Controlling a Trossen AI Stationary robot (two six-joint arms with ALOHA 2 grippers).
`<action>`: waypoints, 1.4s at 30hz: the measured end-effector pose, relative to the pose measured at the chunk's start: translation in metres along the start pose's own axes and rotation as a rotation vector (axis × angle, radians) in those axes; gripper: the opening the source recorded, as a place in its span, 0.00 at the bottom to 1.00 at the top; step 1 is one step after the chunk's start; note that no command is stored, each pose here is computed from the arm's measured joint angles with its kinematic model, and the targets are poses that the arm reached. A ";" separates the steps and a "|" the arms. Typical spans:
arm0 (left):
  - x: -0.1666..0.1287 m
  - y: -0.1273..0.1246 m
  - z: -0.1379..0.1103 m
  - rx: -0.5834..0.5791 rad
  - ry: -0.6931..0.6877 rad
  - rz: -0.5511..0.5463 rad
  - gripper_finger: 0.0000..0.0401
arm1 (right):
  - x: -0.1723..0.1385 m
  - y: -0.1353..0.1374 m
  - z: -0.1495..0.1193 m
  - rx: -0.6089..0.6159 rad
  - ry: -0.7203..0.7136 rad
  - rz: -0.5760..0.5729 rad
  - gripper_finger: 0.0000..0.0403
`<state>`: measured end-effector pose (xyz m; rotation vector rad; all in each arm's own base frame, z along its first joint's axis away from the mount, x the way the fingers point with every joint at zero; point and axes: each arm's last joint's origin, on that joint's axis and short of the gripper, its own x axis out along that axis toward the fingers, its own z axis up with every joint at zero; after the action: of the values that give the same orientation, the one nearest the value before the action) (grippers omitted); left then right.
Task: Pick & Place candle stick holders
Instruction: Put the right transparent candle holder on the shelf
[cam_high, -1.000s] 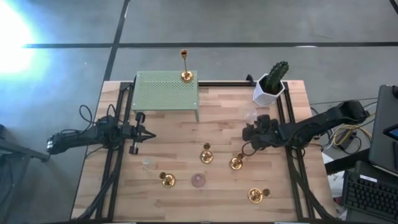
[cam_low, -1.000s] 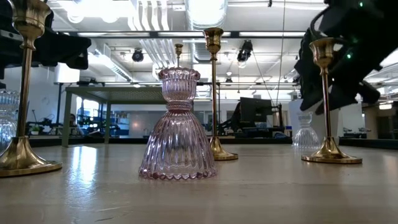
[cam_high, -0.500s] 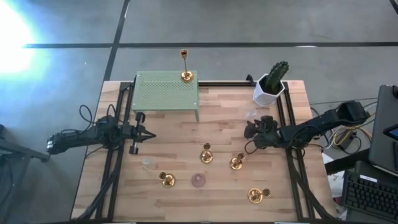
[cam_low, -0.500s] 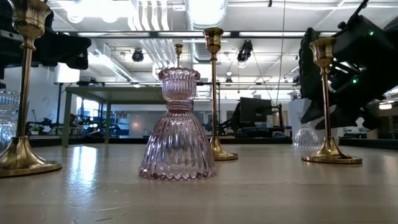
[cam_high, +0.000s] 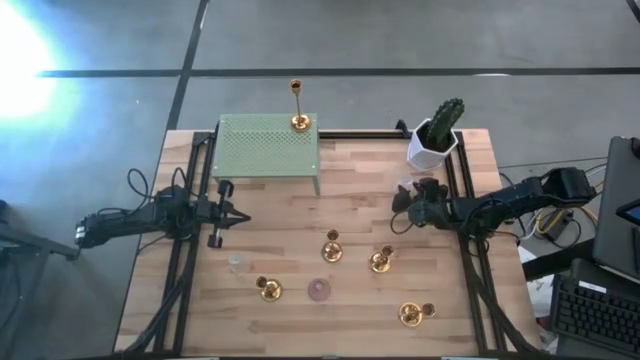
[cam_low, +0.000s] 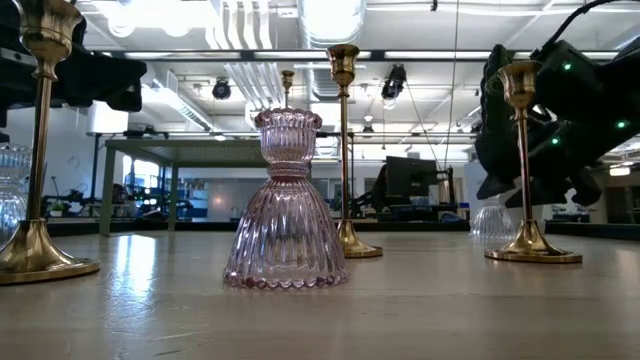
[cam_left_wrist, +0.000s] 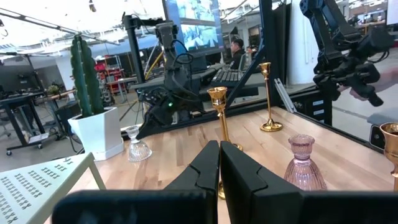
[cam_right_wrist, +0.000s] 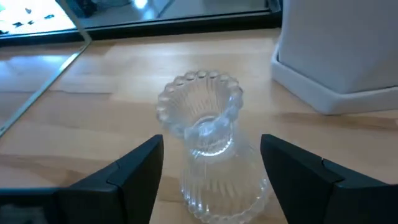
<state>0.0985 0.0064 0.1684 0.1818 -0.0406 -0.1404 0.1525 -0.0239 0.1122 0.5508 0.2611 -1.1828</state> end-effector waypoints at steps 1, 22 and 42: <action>0.000 0.000 0.000 0.000 0.000 -0.001 0.05 | 0.001 0.001 0.001 0.000 0.012 0.004 0.66; 0.000 0.000 0.000 0.000 0.000 -0.001 0.05 | 0.029 0.006 0.002 -0.025 0.049 0.007 0.57; 0.000 0.000 0.000 0.000 0.000 0.000 0.05 | 0.057 0.035 0.007 -0.222 0.014 -0.034 0.65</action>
<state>0.0984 0.0064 0.1683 0.1819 -0.0409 -0.1406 0.2055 -0.0637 0.1013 0.3617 0.4097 -1.1651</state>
